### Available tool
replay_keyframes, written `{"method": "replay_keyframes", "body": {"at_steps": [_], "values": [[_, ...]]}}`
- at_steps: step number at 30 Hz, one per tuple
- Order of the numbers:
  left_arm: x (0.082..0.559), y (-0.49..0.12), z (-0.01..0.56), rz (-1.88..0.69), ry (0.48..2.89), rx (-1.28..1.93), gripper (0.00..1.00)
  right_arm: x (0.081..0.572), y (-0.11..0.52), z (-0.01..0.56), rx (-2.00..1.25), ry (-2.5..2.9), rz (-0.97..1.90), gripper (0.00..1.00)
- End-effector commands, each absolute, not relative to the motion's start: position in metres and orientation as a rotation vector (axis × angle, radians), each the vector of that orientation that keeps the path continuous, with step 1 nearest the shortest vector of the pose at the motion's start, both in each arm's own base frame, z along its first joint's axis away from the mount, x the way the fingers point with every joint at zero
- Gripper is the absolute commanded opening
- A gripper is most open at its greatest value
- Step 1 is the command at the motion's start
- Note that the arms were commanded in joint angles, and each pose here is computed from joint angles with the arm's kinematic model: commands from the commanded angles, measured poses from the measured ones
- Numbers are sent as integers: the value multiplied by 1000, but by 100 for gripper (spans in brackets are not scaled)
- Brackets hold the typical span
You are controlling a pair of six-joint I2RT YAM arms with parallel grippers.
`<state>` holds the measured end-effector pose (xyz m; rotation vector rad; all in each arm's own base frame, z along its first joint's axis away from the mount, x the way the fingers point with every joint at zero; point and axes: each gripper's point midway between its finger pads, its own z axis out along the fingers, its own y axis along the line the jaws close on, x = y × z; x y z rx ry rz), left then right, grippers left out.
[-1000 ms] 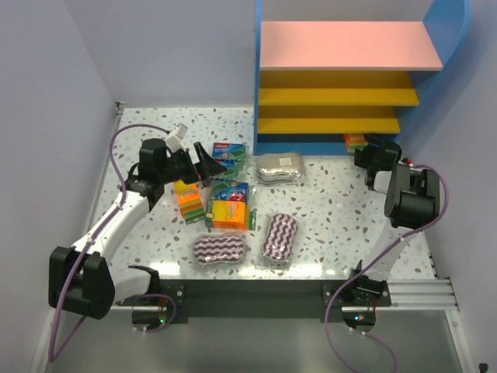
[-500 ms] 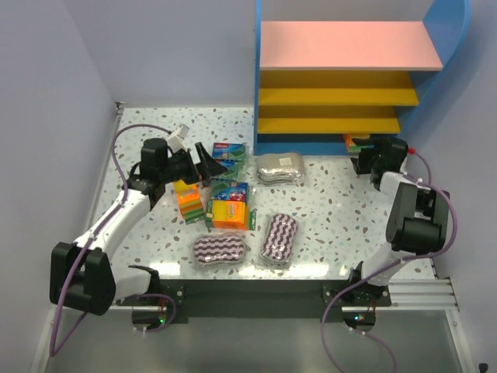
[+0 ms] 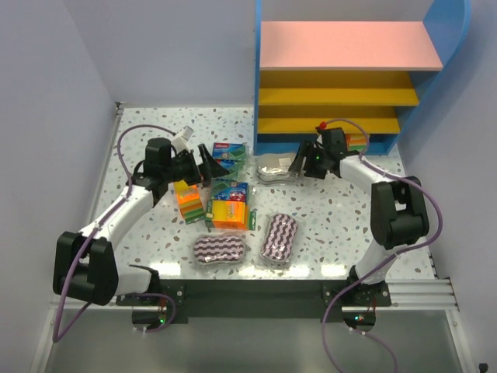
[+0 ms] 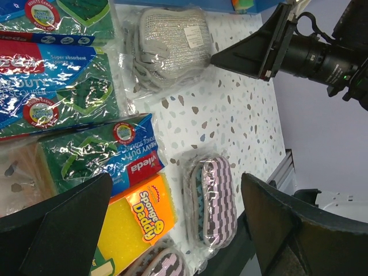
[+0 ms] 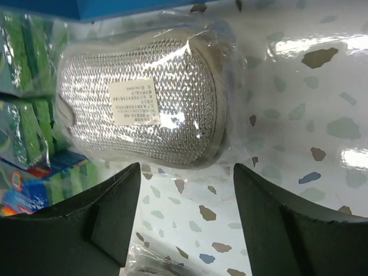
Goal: Place and organize the cleaning sponges onto the shelf
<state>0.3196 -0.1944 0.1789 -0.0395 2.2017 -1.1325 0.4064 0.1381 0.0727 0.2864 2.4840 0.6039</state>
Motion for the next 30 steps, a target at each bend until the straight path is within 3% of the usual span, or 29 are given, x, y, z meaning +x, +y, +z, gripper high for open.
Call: {"method": "replay_keyframes", "body": {"at_steps": [1, 14, 24, 27, 30], "values": [[326, -198, 205, -1129, 2119, 58, 100, 414, 137, 77, 73, 2418, 566, 70], [312, -195, 205, -1123, 2122, 62, 100, 434, 120, 99, -29, 2321, 347, 73], [306, -192, 207, -1109, 2129, 54, 100, 462, 161, 74, 62, 2334, 615, 73], [303, -189, 207, -1097, 2129, 42, 100, 457, 164, 57, 110, 2386, 656, 66], [299, -187, 207, -1088, 2126, 40, 100, 444, 158, 41, 158, 2460, 640, 37]]}}
